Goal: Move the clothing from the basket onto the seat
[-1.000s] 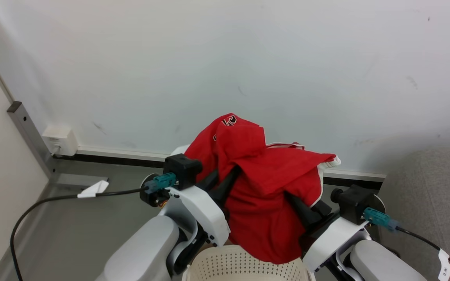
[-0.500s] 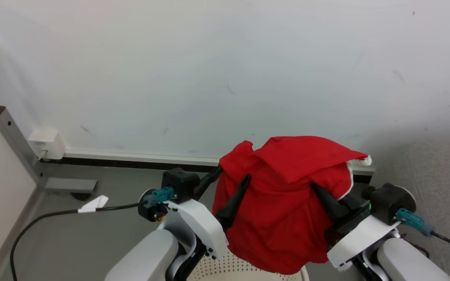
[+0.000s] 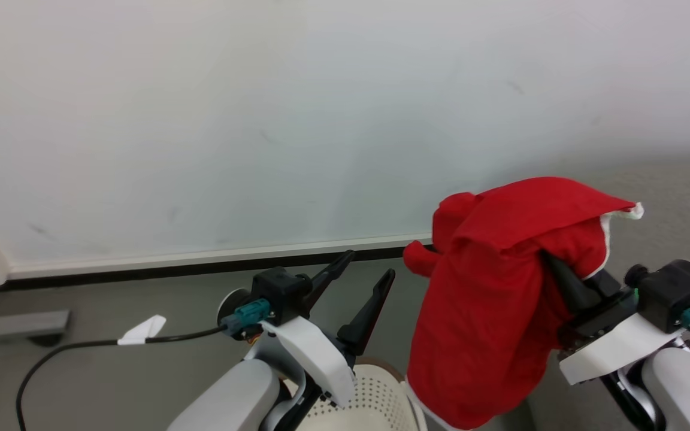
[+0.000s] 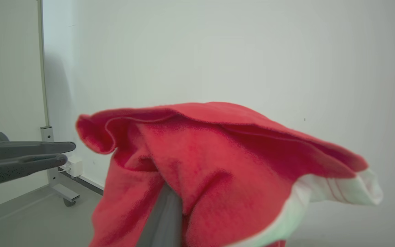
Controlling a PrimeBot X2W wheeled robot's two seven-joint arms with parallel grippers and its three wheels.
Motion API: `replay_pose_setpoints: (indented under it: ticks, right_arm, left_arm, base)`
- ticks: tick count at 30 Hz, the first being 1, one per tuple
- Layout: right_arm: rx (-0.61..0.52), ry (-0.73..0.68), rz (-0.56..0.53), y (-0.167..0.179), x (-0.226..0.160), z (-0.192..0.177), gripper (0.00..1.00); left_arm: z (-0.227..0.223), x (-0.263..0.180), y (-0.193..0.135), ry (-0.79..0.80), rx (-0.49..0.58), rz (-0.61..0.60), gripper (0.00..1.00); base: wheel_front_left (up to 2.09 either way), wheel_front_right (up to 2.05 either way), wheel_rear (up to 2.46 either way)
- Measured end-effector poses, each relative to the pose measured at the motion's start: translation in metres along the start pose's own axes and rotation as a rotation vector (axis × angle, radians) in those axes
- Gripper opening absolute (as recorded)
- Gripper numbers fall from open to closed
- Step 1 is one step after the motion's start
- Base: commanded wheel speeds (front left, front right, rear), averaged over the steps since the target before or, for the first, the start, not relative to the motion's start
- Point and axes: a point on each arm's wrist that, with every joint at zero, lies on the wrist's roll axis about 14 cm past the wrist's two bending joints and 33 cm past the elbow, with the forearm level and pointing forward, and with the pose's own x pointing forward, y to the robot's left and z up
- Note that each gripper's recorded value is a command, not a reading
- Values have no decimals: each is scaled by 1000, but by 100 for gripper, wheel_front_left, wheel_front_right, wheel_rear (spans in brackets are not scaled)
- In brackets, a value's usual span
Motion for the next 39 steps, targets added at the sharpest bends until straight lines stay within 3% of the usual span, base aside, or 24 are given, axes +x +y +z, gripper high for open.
replay_pose_setpoints:
  ticks: [12,24,29,39]
  right_arm:
    - [-125,-49,-272,-84,-67,39,0]
    - [-200,-35,-533,-133,-149,57,0]
    - [-222,-30,-587,-140,-167,61,0]
    - [-232,-29,-604,-148,-165,64,0]
  left_arm:
    - [-14,41,-77,0,-39,-267,100]
    - [-36,65,-139,33,-82,-472,100]
    - [-41,69,-155,41,-95,-525,100]
    - [-53,74,-150,55,-76,-528,100]
  base:
    - [0,0,0]
    - [0,0,0]
    - [0,0,0]
    - [0,0,0]
